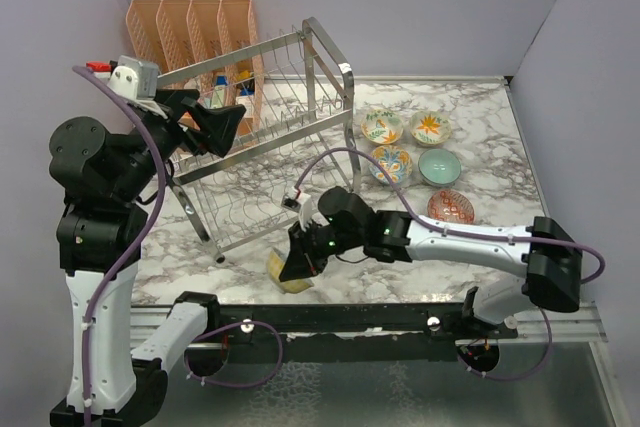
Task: Load the bowls into the dish rack
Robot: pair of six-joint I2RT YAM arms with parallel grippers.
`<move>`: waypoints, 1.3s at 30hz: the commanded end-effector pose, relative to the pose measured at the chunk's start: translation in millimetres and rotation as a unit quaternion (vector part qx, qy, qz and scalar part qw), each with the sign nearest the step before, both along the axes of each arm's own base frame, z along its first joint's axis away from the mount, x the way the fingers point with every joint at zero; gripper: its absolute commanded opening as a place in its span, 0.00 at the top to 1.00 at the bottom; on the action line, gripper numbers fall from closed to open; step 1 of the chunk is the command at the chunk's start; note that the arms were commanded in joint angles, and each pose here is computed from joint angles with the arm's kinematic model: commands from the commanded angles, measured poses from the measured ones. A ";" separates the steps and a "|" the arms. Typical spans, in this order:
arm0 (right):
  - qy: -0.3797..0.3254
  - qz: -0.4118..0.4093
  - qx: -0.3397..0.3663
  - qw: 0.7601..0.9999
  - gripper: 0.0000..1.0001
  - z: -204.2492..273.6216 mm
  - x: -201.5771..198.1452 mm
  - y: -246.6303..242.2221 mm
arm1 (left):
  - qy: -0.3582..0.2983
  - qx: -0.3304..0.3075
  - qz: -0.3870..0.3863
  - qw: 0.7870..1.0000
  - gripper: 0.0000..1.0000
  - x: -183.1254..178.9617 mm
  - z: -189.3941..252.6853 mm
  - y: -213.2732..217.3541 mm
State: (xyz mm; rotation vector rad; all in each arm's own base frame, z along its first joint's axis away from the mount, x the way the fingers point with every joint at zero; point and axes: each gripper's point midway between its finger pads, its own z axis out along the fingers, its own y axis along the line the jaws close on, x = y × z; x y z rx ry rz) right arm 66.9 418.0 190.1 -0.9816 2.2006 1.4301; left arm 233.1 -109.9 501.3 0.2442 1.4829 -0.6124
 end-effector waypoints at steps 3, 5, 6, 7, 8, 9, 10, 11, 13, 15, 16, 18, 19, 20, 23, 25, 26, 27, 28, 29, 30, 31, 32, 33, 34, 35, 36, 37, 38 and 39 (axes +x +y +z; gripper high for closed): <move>0.024 0.051 0.112 0.992 0.99 54.6 -6.0 44.2 | -0.026 -0.002 -0.006 1.000 0.01 -13.1 20.3 -0.7; 0.038 0.044 0.122 0.991 0.99 55.9 -1.2 50.1 | -0.028 -0.002 -0.005 1.000 0.01 -13.9 21.7 -0.3; 0.047 0.040 0.127 0.990 0.99 55.1 1.6 52.3 | -0.028 -0.001 -0.005 1.000 0.01 -13.5 21.7 -0.1; 0.059 0.036 0.132 0.989 0.99 53.9 4.6 54.0 | -0.029 -0.001 -0.004 1.000 0.01 -14.0 22.4 0.0; 0.070 0.031 0.138 0.987 0.99 53.0 8.3 54.8 | -0.029 0.000 -0.004 1.000 0.01 -13.8 22.5 0.1; 0.083 0.029 0.146 0.985 0.99 52.4 11.8 55.5 | -0.029 0.000 -0.005 1.000 0.01 -13.9 22.6 0.0; 0.096 0.028 0.152 0.983 0.99 51.5 14.7 56.0 | -0.030 0.001 -0.005 1.000 0.01 -14.0 22.9 -0.1; 0.104 0.027 0.159 0.981 0.99 50.6 18.7 57.5 | -0.030 0.001 -0.005 1.000 0.01 -13.7 23.0 0.1; 0.113 0.027 0.173 0.978 0.99 52.0 25.9 61.8 | -0.031 0.002 -0.005 1.000 0.01 -14.6 23.4 0.2; 0.117 0.020 0.182 0.976 0.99 51.7 34.6 66.8 | -0.031 0.001 -0.004 1.000 0.01 -14.4 23.4 0.3; 0.121 0.017 0.188 0.974 0.99 51.8 39.3 68.5 | -0.031 0.001 -0.004 1.000 0.01 -14.6 23.9 0.2; 0.134 0.014 0.205 0.969 0.99 53.6 47.4 69.9 | -0.031 0.002 -0.005 1.000 0.01 -14.2 24.3 -0.1; 0.138 0.015 0.216 0.967 0.99 55.7 51.4 70.4 | -0.030 0.001 -0.006 1.000 0.01 -14.3 24.5 -0.4; 0.141 0.012 0.222 0.965 0.99 55.4 56.6 71.8 | -0.030 0.002 -0.007 1.000 0.01 -14.1 24.5 -0.9; 0.135 0.000 0.245 0.960 0.99 63.2 74.8 75.0 | -0.028 0.003 -0.009 1.000 0.01 -11.9 23.8 -1.9; 0.131 -0.008 0.258 0.957 0.99 67.2 89.1 78.1 | -0.026 0.004 -0.009 1.000 0.01 -10.7 23.0 -2.4; 0.132 -0.010 0.263 0.956 0.99 68.5 95.7 80.3 | -0.025 0.006 -0.009 1.000 0.01 -9.2 22.0 -2.6; 0.133 -0.012 0.267 0.954 0.99 69.2 102.3 83.2 | -0.023 0.007 -0.008 1.000 0.01 -8.3 20.9 -2.5; 0.134 -0.012 0.271 0.953 0.99 69.4 108.3 86.1 | -0.022 0.008 -0.007 1.000 0.01 -7.9 20.3 -2.4; 0.134 -0.013 0.276 0.952 0.99 69.7 114.6 89.8 | -0.020 0.009 -0.006 1.000 0.01 -6.8 18.8 -2.2; 0.136 -0.016 0.279 0.950 0.99 68.6 121.2 93.3 | -0.020 0.011 -0.004 1.000 0.01 -6.0 18.2 -1.7; 0.137 -0.019 0.285 0.949 0.99 68.6 127.5 96.4 | -0.020 0.013 -0.002 1.000 0.01 -5.2 17.3 -1.1; 0.137 -0.021 0.289 0.947 0.99 68.1 133.6 100.0 | -0.018 0.014 -0.001 1.000 0.01 -3.9 16.2 -0.9; 0.138 -0.023 0.294 0.946 0.99 67.8 139.3 103.0 | -0.017 0.016 0.001 1.000 0.01 -3.0 15.3 -0.4; 0.135 -0.025 0.299 0.944 0.99 68.7 145.6 106.3 | -0.015 0.018 0.002 1.000 0.01 -1.7 13.8 -0.4; 0.133 -0.030 0.303 0.943 0.99 68.3 151.9 109.6 | -0.013 0.019 0.002 1.000 0.01 -0.7 12.7 -0.3; 0.131 -0.037 0.306 0.942 0.99 67.5 159.1 112.2 | -0.011 0.020 0.004 1.000 0.01 0.1 11.3 -0.1; 0.130 -0.042 0.309 0.941 0.99 66.7 165.7 115.0 | -0.010 0.021 0.004 1.000 0.01 0.8 10.1 0.0; 0.133 -0.045 0.312 0.940 0.99 65.5 171.4 117.3 | -0.008 0.021 0.005 1.000 0.01 1.5 9.0 0.3; 0.135 -0.044 0.315 0.939 0.99 64.5 176.3 120.7 | -0.008 0.022 0.006 1.000 0.01 1.8 8.0 0.3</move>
